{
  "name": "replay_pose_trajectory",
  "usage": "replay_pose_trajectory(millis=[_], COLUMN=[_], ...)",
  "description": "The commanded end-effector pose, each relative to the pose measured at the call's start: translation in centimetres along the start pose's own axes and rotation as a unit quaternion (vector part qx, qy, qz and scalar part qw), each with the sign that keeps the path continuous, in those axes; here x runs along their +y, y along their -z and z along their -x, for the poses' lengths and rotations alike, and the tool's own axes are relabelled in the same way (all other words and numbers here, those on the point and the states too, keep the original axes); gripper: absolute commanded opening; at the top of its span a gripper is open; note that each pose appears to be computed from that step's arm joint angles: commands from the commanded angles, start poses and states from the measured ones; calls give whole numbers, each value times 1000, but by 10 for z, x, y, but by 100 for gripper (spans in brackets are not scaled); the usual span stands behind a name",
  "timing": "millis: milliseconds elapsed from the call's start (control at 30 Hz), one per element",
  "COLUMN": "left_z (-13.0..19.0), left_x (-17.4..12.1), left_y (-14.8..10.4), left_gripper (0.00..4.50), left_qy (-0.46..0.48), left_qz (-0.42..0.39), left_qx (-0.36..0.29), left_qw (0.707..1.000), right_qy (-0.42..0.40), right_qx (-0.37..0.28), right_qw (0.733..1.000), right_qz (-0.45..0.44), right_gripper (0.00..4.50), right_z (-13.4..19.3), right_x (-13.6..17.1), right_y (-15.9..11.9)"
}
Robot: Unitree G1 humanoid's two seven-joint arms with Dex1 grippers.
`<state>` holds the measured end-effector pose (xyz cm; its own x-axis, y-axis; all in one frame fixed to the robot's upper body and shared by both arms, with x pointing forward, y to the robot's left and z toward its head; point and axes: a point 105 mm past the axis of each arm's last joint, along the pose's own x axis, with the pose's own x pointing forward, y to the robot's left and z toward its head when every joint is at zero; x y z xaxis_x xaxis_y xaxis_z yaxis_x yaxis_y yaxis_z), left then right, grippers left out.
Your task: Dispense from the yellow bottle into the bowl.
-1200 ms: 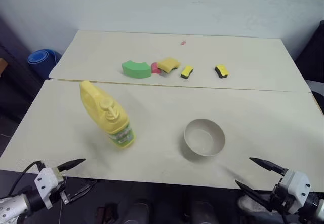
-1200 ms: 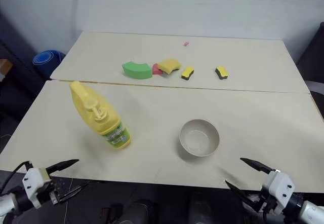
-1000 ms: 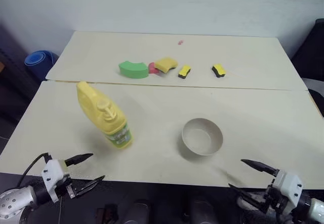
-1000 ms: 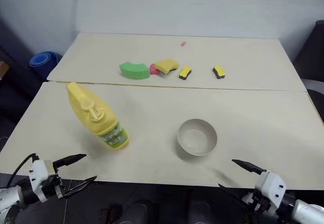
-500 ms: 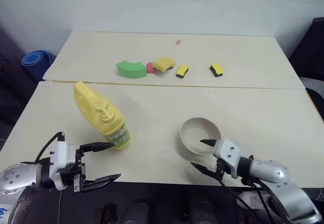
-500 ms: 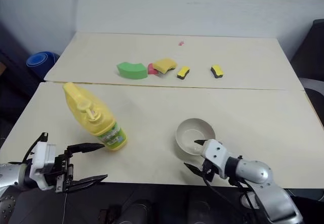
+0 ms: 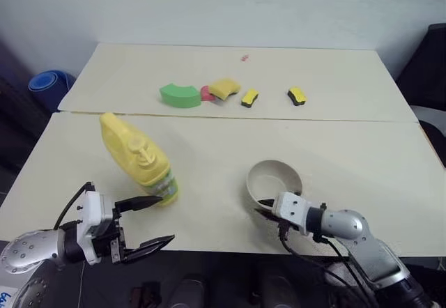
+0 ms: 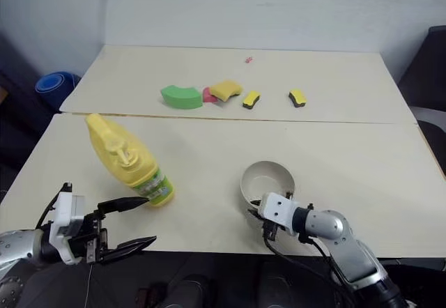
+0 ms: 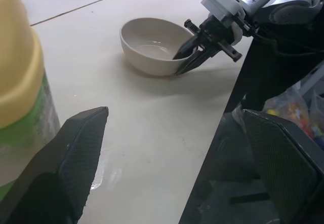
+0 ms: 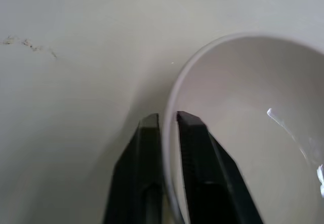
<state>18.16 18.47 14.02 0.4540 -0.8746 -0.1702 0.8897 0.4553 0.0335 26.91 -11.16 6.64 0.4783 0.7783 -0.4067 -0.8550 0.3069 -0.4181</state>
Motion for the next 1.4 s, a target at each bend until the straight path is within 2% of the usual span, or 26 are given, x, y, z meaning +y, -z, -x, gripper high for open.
replay_pose_trajectory(millis=[33, 133, 233, 367, 533, 633, 800, 933, 1400], left_z=[5, 22, 45, 66, 68, 62, 36, 27, 12], left_x=[-4, -2, -1, 10, 26, 43, 54, 68, 73], left_y=[-19, -39, -51, -96, -138, -143, -122, -119, -115], left_gripper=[450, 390, 292, 158, 2, 2, 2, 2, 2], left_qy=[-17, -37, -45, -51, -46, -68, -56, -75, -63], left_qz=[25, 76, 94, 75, 24, -18, -57, -74, -96], left_qx=[-49, -98, -97, -141, -178, -171, -119, -135, -126], left_qw=[998, 992, 990, 986, 983, 983, 990, 985, 985], right_qy=[-35, -85, -145, -243, -304, -322, -341, -358, -352], right_qx=[-28, -63, -92, -114, -121, -133, -143, -140, -162], right_qw=[999, 993, 981, 950, 923, 909, 897, 891, 892], right_qz=[14, 44, 88, 160, 205, 229, 240, 243, 232], right_gripper=[3, 0, 0, 0, 0, 0, 0, 0, 0], right_z=[-2, -2, -1, 5, 8, 6, 0, -3, -22], right_x=[1, 0, -4, -7, -10, -8, -4, -4, -8], right_y=[-13, -38, -66, -98, -124, -140, -157, -167, -210])
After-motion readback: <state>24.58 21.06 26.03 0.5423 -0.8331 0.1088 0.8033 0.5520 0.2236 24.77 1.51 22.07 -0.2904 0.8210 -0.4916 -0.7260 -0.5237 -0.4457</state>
